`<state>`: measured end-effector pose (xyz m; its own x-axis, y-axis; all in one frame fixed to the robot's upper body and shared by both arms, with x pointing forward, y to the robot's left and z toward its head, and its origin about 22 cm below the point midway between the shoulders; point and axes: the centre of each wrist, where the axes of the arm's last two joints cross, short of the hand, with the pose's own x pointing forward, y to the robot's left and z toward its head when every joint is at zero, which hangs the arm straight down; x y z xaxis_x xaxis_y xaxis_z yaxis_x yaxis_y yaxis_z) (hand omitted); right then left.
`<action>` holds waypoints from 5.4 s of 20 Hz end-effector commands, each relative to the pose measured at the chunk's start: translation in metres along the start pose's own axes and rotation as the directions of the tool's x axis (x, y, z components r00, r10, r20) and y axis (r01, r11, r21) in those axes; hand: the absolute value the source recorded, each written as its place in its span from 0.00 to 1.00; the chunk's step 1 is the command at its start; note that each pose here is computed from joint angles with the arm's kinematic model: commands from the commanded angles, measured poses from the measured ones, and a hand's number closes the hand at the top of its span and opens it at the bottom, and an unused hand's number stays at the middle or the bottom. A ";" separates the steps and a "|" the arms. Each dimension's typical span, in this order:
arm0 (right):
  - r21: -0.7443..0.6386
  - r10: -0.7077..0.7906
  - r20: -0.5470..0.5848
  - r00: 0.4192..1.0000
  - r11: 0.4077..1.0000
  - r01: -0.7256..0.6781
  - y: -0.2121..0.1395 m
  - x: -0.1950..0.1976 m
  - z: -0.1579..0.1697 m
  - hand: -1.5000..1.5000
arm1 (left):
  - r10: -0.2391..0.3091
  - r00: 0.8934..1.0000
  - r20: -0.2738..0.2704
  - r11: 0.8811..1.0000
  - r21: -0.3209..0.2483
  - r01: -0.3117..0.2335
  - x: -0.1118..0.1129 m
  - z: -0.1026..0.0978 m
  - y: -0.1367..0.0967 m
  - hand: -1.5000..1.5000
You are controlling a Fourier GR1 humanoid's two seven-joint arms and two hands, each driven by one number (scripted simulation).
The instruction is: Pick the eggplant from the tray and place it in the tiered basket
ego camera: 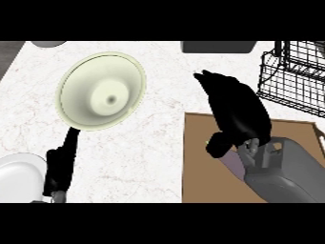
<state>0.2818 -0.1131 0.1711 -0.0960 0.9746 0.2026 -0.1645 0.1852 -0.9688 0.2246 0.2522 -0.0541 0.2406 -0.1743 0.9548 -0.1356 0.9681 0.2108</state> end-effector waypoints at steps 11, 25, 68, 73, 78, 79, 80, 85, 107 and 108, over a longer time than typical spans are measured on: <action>0.196 0.630 -0.105 0.770 0.772 -0.605 0.066 0.075 0.013 0.00 | -0.001 0.999 -0.034 1.000 0.008 0.002 -0.009 0.011 -0.009 0.50; 0.308 0.821 -0.142 0.552 0.567 -0.764 0.135 0.075 0.016 0.00 | 0.020 0.999 -0.042 1.000 0.003 -0.020 -0.006 0.010 -0.006 0.50; 0.646 0.899 -0.265 0.350 0.435 -0.627 0.163 0.023 -0.011 0.00 | 0.011 0.999 -0.041 1.000 -0.009 -0.012 -0.002 0.017 0.004 0.50; 0.660 0.896 -0.271 0.352 0.439 -0.610 0.172 0.018 -0.016 0.00 | 0.010 1.000 -0.022 0.999 -0.036 -0.011 0.009 0.022 -0.003 0.50; 0.653 0.904 -0.219 0.366 0.415 -0.634 0.177 0.014 0.002 1.00 | 0.012 0.999 -0.038 1.000 -0.013 -0.013 -0.008 0.007 -0.004 0.50; 0.624 0.888 -0.233 0.397 0.449 -0.639 0.172 0.003 -0.009 1.00 | -0.001 0.999 -0.035 1.000 -0.005 0.001 0.005 -0.003 -0.006 0.50; 0.624 0.888 -0.208 0.410 0.444 -0.643 0.179 -0.011 0.001 1.00 | 0.009 0.999 -0.045 1.000 -0.001 -0.009 -0.001 0.020 0.006 0.50; 0.578 0.926 -0.090 0.366 0.348 -0.738 0.185 -0.011 -0.009 1.00 | 0.009 0.999 -0.044 1.000 -0.019 -0.009 -0.008 0.012 -0.002 0.50; -0.343 -0.406 -0.156 0.900 0.877 0.336 -0.082 -0.281 0.057 1.00 | 0.043 0.996 -0.081 0.993 0.113 -0.034 -0.023 0.037 0.022 0.50; -0.393 -0.411 -0.126 0.903 0.857 0.335 -0.097 -0.293 0.070 1.00 | 0.043 0.996 -0.073 0.994 0.101 -0.036 -0.024 0.038 0.020 0.50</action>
<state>0.2844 -0.3687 0.1788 0.2055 0.8799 0.4285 0.0157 0.4348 -0.9004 0.1900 0.2705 -0.0561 0.2731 -0.1266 0.9536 -0.2543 0.9465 0.1985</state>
